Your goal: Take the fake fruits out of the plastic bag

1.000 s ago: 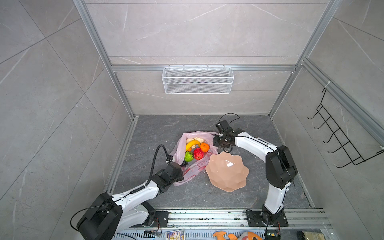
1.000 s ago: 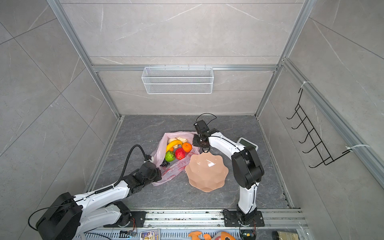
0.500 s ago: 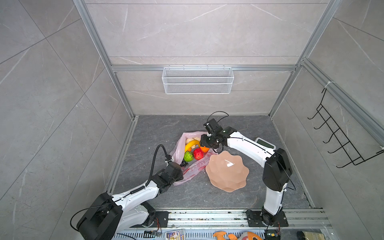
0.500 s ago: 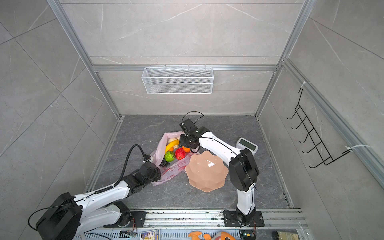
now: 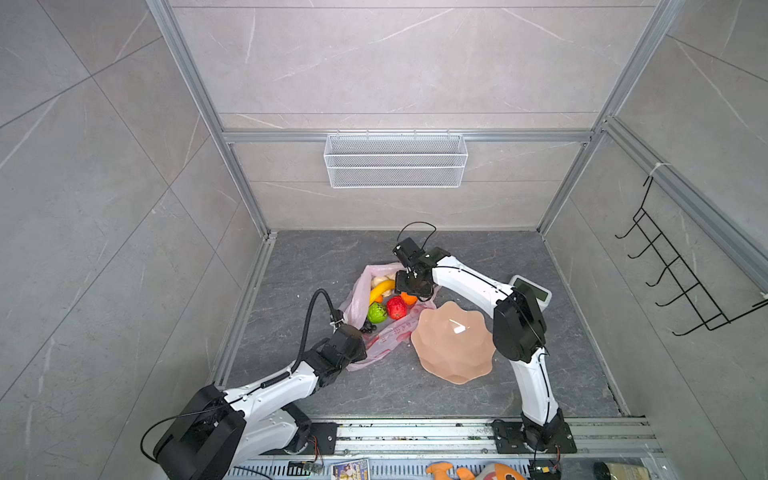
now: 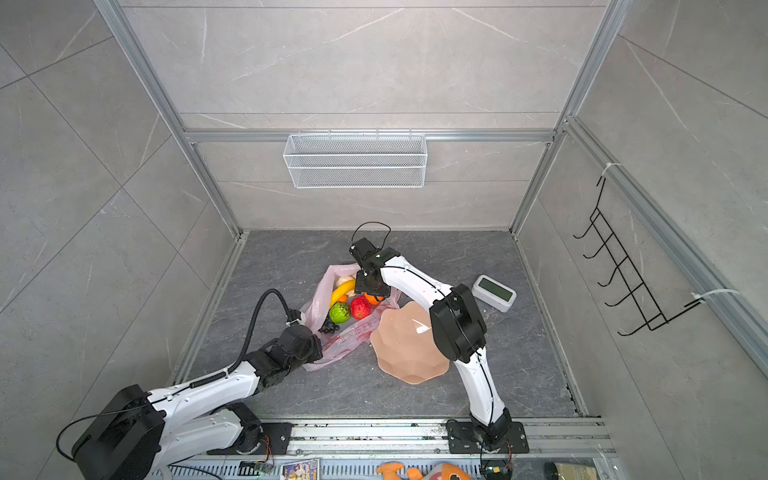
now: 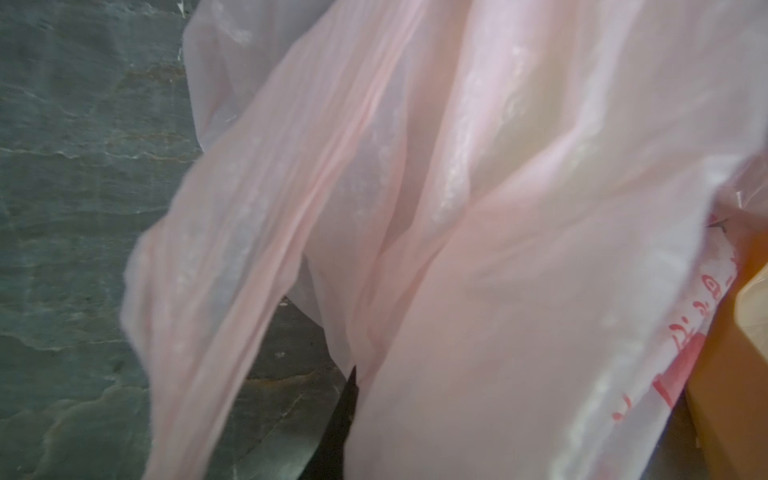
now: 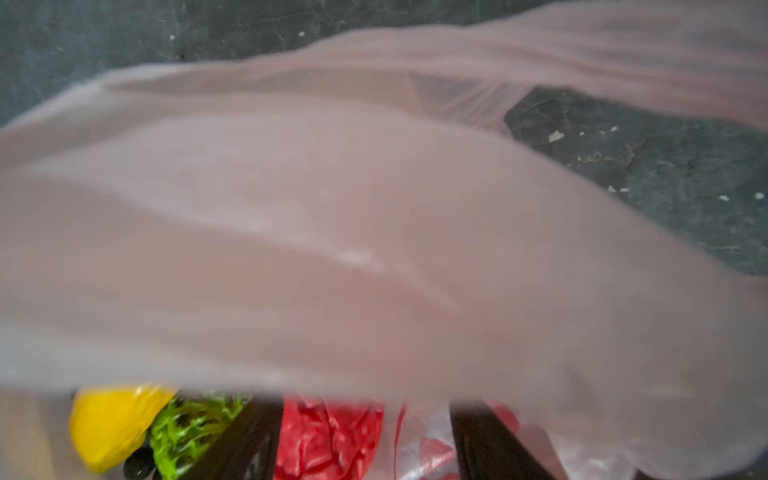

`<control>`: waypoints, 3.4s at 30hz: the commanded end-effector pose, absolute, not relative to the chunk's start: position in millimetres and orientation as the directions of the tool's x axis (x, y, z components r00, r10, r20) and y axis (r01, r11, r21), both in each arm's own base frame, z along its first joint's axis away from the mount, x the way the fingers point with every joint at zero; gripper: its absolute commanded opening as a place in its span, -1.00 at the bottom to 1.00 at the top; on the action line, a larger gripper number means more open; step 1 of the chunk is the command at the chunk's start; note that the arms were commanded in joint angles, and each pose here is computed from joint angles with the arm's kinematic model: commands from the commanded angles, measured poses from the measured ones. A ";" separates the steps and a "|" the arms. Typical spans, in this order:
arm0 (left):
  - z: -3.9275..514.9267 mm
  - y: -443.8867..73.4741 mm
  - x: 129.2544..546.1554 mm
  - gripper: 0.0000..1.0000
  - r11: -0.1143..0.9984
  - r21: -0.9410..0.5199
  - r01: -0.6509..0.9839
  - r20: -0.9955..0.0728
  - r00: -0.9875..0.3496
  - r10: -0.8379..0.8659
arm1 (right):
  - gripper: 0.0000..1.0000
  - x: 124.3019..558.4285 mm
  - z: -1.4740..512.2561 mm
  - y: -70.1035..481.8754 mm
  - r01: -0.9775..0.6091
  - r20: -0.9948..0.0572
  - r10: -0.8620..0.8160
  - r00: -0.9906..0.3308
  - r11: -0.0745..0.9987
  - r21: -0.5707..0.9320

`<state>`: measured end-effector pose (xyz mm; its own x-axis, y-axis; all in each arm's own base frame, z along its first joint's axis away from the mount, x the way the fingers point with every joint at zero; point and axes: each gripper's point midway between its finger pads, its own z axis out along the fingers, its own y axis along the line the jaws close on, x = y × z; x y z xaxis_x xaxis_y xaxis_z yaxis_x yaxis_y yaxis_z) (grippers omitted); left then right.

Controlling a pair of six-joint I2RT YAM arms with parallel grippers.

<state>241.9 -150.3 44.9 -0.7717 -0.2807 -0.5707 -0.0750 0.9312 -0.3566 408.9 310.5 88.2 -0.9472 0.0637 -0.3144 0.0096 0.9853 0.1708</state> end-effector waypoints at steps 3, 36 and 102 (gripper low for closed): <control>48.9 -152.3 242.6 -0.54 0.917 -0.391 -0.079 -0.574 -0.758 -0.310 | 0.37 413.5 73.1 303.2 0.014 -0.298 0.035 -0.954 0.997 0.072; 143.7 -155.8 239.1 0.34 0.872 -0.490 0.009 -0.627 -0.698 -0.346 | 0.48 421.0 39.2 300.8 0.015 -0.259 0.013 -0.966 1.000 -0.008; 116.1 -101.7 351.0 -1.00 0.954 -0.265 -0.140 -0.617 -0.736 -0.279 | 0.12 251.4 105.0 169.2 0.036 -0.230 0.023 -0.973 0.998 -0.054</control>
